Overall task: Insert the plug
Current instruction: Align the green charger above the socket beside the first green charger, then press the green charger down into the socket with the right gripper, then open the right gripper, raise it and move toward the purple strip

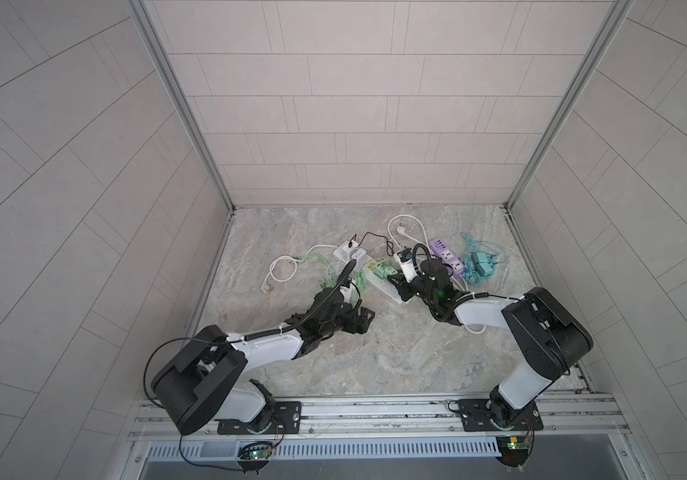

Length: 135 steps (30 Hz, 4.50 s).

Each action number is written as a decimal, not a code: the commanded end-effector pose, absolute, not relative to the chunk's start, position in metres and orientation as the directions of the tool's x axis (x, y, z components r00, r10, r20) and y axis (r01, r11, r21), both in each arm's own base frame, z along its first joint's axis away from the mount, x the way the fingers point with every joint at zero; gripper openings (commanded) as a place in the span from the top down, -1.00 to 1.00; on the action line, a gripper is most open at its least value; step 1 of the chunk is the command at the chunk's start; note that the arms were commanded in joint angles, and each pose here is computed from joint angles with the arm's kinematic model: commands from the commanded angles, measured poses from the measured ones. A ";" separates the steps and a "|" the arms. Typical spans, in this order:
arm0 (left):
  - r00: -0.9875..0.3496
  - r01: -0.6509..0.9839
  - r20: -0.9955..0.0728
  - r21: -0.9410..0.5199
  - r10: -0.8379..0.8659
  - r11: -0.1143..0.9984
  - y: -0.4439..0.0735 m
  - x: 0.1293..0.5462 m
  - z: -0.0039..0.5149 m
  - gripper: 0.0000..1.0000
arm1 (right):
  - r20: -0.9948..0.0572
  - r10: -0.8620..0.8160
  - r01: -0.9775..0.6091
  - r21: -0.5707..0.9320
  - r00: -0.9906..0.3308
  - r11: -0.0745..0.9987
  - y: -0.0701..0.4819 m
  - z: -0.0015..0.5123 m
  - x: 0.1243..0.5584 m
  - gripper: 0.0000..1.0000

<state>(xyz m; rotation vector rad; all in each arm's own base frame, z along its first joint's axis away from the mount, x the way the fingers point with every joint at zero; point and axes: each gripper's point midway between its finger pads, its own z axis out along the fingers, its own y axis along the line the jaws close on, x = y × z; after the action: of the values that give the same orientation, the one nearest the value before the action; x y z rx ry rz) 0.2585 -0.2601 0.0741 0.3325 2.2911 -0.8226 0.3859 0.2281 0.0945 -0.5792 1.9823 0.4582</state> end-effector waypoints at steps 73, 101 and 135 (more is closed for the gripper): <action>-0.730 0.415 -0.683 -0.466 -0.020 0.781 -0.224 0.266 0.084 -0.76 | -0.880 -0.299 -0.659 0.021 -0.369 0.752 0.252 0.075 0.373 0.93; -0.642 0.465 -0.766 -0.416 -0.026 0.781 -0.222 0.274 0.137 -0.76 | -0.739 -0.430 -0.604 -0.038 -0.519 0.796 0.243 0.014 0.345 0.98; -0.518 -0.099 -0.815 -0.243 -0.259 0.965 -0.073 0.257 0.165 -0.99 | -0.609 -0.513 -0.685 0.071 -0.606 0.725 0.361 0.034 0.366 0.37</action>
<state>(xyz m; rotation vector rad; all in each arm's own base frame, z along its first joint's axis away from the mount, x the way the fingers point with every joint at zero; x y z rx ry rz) 0.2602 -0.0857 0.1605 -0.1956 2.1177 -0.2505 0.4012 0.3692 0.0771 -0.8242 2.1845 0.4003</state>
